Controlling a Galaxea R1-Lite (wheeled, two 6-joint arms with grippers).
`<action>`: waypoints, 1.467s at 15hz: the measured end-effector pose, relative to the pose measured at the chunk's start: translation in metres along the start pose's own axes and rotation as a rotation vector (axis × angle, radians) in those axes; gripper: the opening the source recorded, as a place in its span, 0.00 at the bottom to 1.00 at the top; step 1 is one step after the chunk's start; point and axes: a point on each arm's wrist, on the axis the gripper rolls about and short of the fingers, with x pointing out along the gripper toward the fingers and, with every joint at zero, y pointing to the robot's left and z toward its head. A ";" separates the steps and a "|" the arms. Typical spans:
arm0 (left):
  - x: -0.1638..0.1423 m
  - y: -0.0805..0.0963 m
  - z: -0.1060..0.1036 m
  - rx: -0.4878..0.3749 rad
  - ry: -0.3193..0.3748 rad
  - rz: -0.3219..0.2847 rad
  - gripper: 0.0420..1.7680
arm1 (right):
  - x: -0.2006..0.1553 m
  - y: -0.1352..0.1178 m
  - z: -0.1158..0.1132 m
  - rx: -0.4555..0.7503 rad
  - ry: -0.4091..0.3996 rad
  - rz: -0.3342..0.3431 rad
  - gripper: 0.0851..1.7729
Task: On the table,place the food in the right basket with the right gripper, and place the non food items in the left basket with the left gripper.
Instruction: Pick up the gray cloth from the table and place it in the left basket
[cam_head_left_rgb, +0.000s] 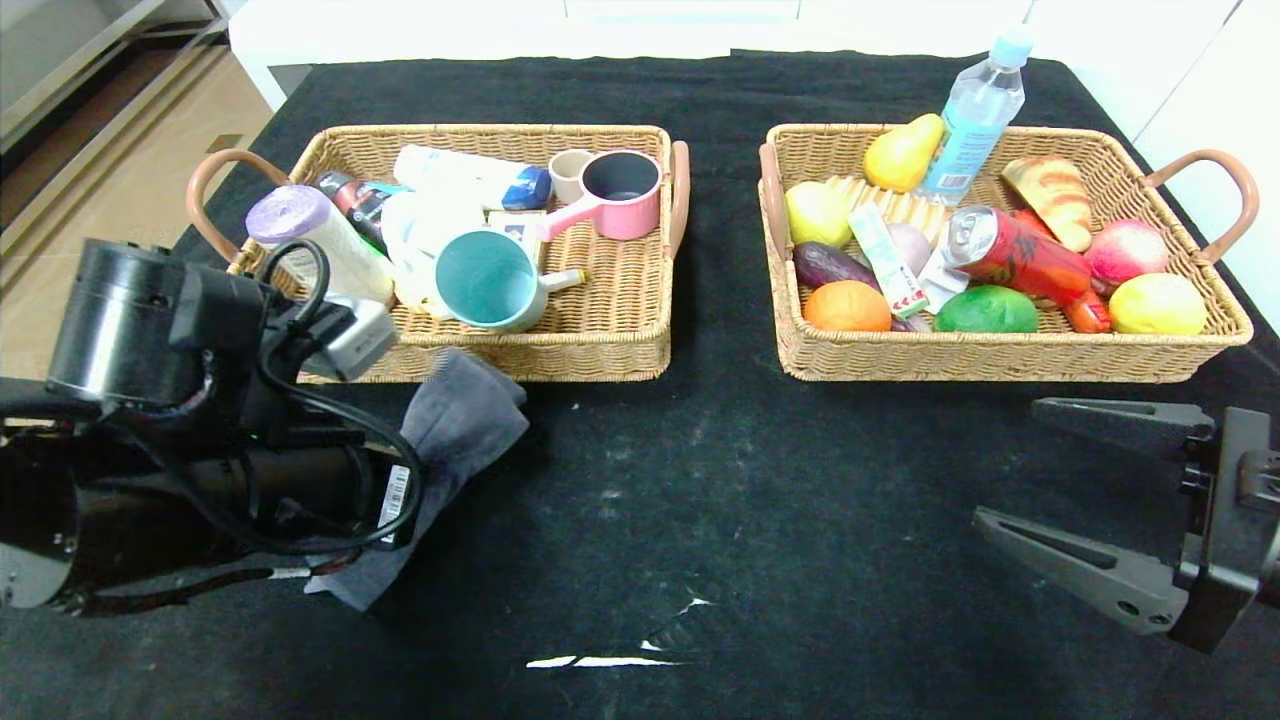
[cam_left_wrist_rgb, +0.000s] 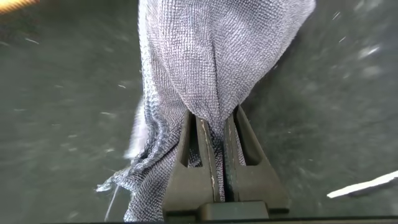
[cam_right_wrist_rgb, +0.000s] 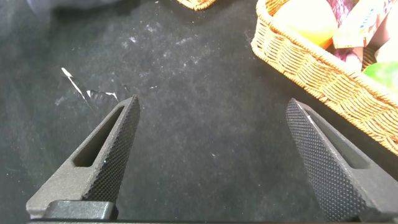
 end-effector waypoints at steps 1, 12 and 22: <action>-0.007 0.001 0.005 -0.004 -0.018 -0.001 0.07 | 0.000 0.000 0.000 0.000 0.000 0.000 0.96; -0.044 0.014 0.067 -0.083 -0.277 0.019 0.08 | 0.000 0.000 -0.001 0.001 0.003 0.001 0.96; -0.048 0.033 0.114 -0.143 -0.412 0.084 0.08 | 0.000 0.000 -0.001 0.002 0.003 0.002 0.96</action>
